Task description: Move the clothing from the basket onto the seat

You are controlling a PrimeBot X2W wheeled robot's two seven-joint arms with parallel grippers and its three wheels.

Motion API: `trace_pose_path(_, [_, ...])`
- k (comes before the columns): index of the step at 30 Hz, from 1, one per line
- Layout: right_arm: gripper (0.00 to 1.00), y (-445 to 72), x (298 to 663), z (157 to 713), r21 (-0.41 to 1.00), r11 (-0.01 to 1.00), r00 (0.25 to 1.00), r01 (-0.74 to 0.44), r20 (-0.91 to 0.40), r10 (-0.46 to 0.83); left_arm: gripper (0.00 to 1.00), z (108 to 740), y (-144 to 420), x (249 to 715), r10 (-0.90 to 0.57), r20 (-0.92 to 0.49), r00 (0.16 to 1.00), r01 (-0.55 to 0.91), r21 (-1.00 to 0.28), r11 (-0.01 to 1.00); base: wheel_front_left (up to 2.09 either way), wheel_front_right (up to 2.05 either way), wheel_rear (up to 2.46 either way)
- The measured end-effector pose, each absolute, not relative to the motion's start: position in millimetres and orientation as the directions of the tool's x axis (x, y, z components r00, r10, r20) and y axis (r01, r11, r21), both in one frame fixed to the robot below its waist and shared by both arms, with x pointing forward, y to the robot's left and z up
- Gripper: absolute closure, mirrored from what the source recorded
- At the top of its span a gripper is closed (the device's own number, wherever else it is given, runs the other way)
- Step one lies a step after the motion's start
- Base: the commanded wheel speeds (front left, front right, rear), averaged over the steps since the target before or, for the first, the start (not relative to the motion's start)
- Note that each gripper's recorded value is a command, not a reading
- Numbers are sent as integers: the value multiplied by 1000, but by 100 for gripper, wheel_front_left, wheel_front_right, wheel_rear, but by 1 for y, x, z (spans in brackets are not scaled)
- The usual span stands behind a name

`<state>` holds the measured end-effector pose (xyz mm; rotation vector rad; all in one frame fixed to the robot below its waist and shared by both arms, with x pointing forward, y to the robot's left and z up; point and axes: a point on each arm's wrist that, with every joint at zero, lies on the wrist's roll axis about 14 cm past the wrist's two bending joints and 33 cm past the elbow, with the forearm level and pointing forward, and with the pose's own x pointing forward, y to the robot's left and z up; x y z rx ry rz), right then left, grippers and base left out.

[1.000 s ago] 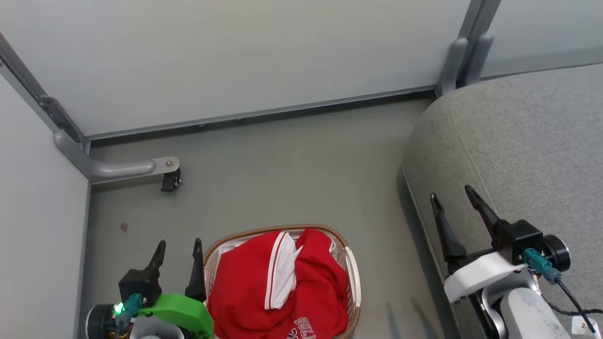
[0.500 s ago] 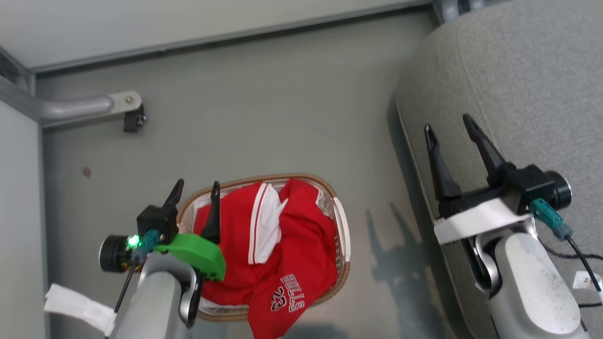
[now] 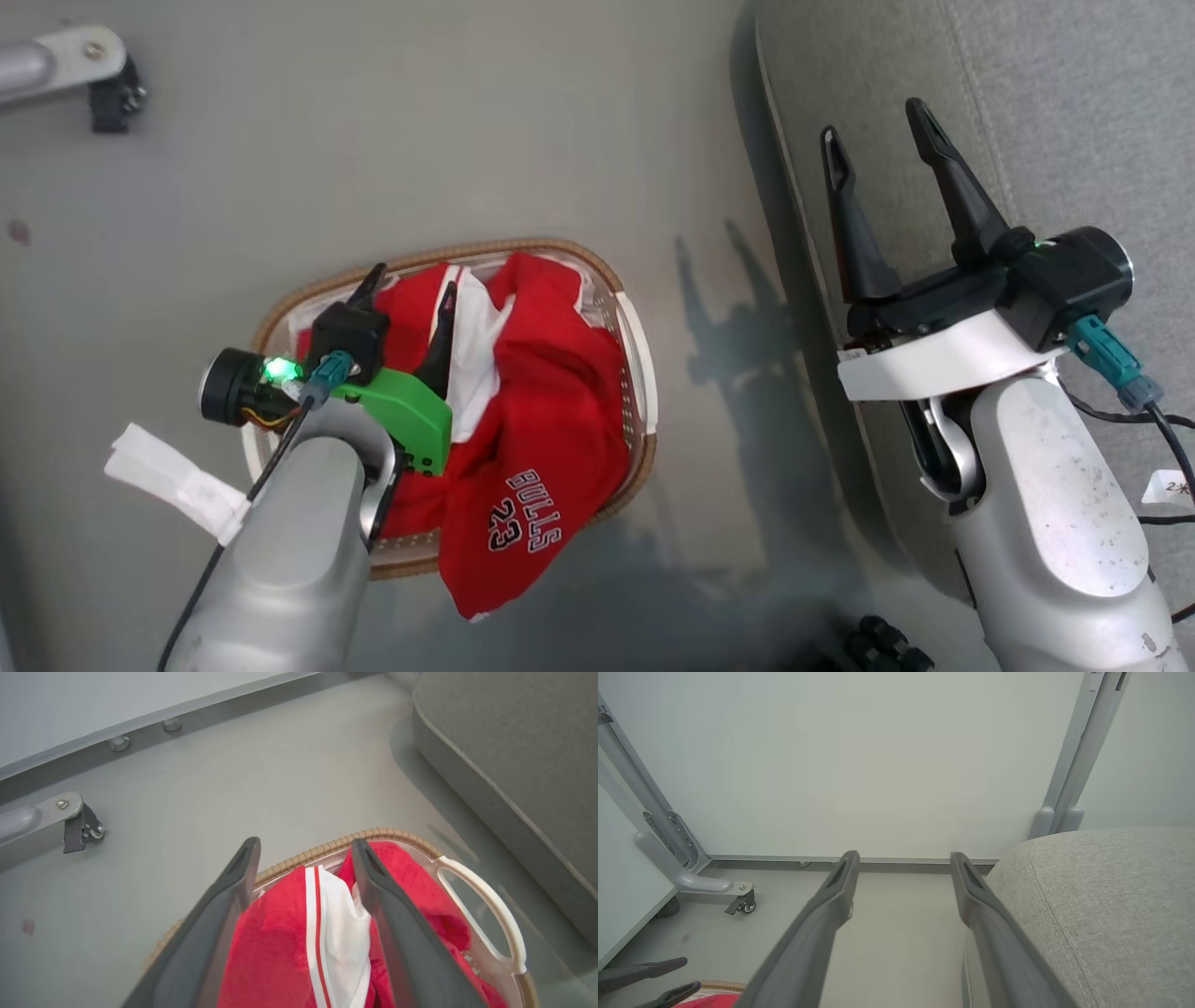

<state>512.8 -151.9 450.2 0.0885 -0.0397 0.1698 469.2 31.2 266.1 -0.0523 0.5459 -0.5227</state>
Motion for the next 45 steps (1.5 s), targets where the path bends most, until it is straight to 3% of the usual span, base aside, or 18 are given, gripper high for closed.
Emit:
trace_pose_path(20, [0, -172, 518, 358, 110, 987, 982, -115, -140, 130, 0, 125, 22, 433, -525, -733, 432, 624, -178, 761, 0, 0, 0])
trace_pose_path(40, [0, -182, 515, 333, 109, 990, 975, -90, -193, 110, 0, 78, 15, 394, -489, -843, 222, 668, -234, 707, 0, 0, 0])
trace_pose_path(41, [0, -182, 515, 334, 108, 990, 975, -89, -193, 109, 50, 78, 16, 394, -485, -847, 218, 664, -235, 709, 0, 0, 0])
trace_pose_path(42, [0, -183, 515, 335, 107, 990, 975, -89, -193, 108, 81, 79, 16, 394, -483, -848, 217, 663, -235, 710, 0, 0, 0])
trace_pose_path(43, [0, -183, 515, 336, 106, 990, 976, -89, -191, 108, 100, 80, 16, 395, -481, -849, 218, 658, -236, 715, 0, 0, 0])
trace_pose_path(45, [0, -183, 515, 340, 102, 991, 977, -89, -185, 107, 100, 84, 15, 396, -486, -843, 231, 653, -236, 720, 0, 0, 0])
